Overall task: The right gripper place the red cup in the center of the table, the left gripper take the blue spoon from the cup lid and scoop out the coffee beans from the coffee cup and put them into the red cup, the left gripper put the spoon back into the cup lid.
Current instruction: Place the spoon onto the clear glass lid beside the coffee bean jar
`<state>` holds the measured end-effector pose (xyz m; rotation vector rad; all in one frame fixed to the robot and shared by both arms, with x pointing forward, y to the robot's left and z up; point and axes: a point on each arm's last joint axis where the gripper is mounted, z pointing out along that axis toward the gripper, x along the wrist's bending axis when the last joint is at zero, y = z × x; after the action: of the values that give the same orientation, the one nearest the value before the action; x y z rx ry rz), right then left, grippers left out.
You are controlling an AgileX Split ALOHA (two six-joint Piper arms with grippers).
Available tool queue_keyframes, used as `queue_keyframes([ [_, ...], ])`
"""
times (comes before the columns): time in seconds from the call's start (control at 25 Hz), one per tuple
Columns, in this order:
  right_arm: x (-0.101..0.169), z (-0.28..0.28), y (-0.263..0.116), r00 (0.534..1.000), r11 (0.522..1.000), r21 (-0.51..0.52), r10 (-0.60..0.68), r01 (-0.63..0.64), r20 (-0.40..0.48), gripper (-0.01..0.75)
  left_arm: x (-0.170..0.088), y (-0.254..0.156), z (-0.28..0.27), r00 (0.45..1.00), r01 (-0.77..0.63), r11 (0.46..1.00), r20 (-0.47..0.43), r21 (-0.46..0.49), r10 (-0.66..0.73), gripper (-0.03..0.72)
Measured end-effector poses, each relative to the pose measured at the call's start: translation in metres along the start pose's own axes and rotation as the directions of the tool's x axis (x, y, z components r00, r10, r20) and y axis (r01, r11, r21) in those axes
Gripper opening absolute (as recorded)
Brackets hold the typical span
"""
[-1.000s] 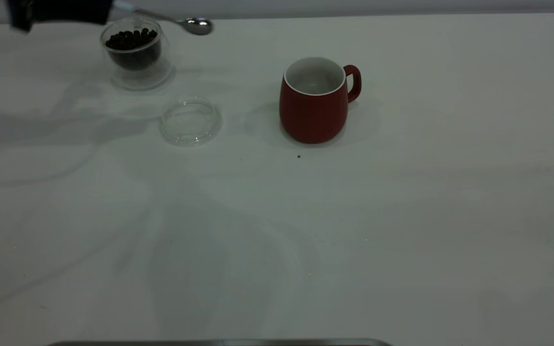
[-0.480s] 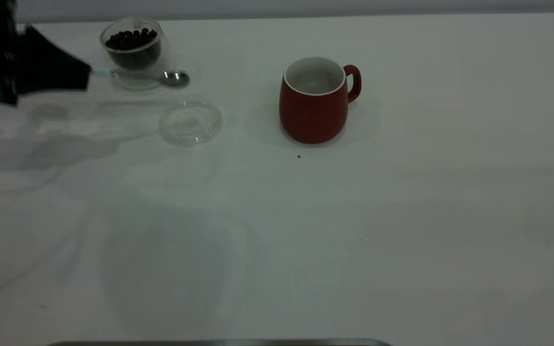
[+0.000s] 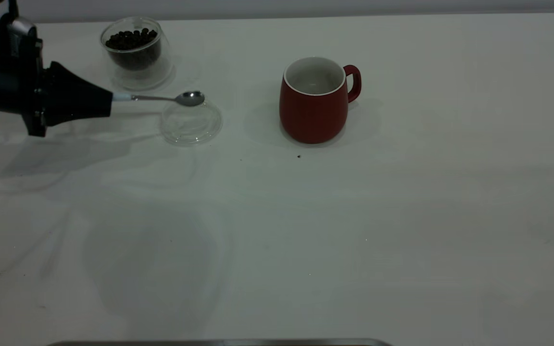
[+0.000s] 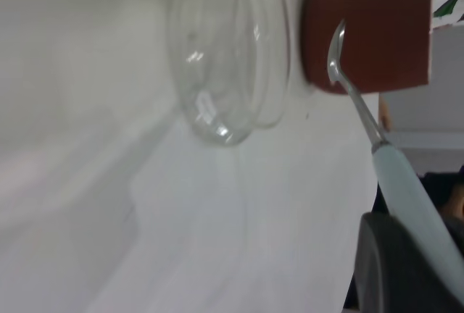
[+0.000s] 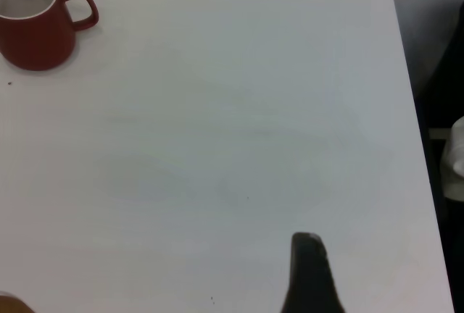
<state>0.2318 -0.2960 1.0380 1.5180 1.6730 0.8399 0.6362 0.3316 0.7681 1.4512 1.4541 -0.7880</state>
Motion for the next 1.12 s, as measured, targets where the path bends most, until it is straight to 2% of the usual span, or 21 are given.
queue_keyframes([
  [0.52, 0.000, 0.000, 0.000, 1.000, 1.000, 0.000, 0.000, 0.000, 0.000, 0.550, 0.005, 0.004, 0.010, 0.995, -0.014, 1.000, -0.098, -0.025, 0.011, 0.122],
  [1.12, 0.000, 0.000, 0.000, 1.000, 1.000, 0.000, 0.000, 0.000, 0.000, 0.550, 0.002, 0.005, 0.022, 0.993, -0.013, 1.000, -0.122, -0.011, 0.012, 0.122],
])
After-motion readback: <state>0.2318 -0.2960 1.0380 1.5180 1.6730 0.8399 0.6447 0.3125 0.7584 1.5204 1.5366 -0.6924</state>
